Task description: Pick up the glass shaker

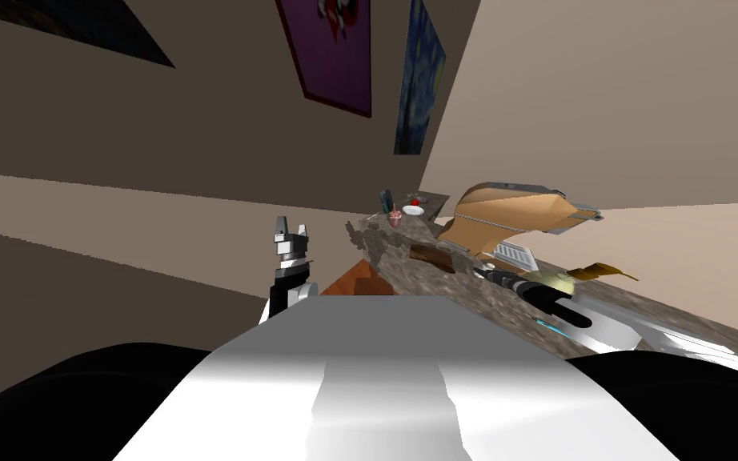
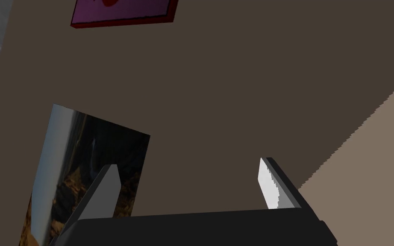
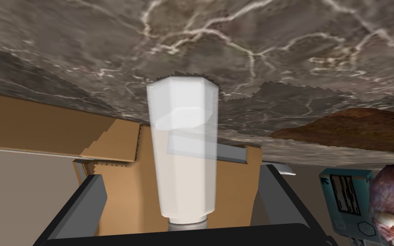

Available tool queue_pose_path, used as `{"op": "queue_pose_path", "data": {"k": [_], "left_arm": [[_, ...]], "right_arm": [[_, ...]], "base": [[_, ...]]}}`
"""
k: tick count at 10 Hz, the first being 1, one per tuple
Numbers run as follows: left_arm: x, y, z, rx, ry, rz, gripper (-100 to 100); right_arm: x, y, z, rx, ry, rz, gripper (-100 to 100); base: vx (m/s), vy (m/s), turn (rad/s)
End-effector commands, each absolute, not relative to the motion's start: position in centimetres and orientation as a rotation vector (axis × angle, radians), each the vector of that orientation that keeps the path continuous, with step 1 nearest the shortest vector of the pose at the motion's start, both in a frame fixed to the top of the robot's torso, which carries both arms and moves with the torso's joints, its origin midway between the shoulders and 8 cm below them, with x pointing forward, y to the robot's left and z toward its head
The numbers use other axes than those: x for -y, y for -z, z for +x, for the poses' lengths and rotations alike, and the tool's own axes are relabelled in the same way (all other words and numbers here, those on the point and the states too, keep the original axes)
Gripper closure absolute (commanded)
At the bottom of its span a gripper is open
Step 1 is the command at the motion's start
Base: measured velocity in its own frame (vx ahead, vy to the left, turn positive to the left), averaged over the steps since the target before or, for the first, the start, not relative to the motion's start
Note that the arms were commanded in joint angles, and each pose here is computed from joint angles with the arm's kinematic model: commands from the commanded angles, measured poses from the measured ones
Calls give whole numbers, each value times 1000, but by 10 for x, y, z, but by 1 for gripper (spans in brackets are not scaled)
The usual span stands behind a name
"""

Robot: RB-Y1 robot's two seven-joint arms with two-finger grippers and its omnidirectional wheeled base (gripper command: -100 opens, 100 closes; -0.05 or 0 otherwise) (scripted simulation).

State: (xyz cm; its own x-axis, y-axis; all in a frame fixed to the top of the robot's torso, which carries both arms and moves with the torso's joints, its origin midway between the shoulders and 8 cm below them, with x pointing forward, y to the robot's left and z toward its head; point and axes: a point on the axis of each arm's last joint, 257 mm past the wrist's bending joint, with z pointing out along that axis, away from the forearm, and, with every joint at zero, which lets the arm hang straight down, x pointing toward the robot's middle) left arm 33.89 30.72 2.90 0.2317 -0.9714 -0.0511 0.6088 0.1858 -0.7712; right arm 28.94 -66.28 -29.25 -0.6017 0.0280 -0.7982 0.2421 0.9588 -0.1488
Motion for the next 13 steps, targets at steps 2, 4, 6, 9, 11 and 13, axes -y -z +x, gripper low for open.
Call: {"op": "queue_pose_path", "data": {"k": [2, 4, 6, 9, 11, 13], "left_arm": [[-307, -29, 339, -626, 1221, -710, 0], [-307, -29, 339, -626, 1221, -710, 0], [-307, -29, 339, -626, 1221, -710, 0], [-307, -29, 339, -626, 1221, -710, 0], [-307, -29, 339, -626, 1220, -710, 0], [-307, -29, 339, -626, 1220, -710, 0]], "right_arm": [[679, 293, 284, -2195, 321, 235, -100], [675, 292, 286, -2197, 317, 223, 100], [675, 292, 286, -2197, 316, 221, 100], [676, 292, 286, -2197, 318, 221, 0], [660, 292, 291, -2202, 295, 185, 100], [641, 290, 298, -2205, 264, 146, 100]], "base": [[-56, 12, 87], [-14, 2, 13], [0, 0, 0], [0, 0, 0], [80, -19, -217], [73, -22, -174]]}}
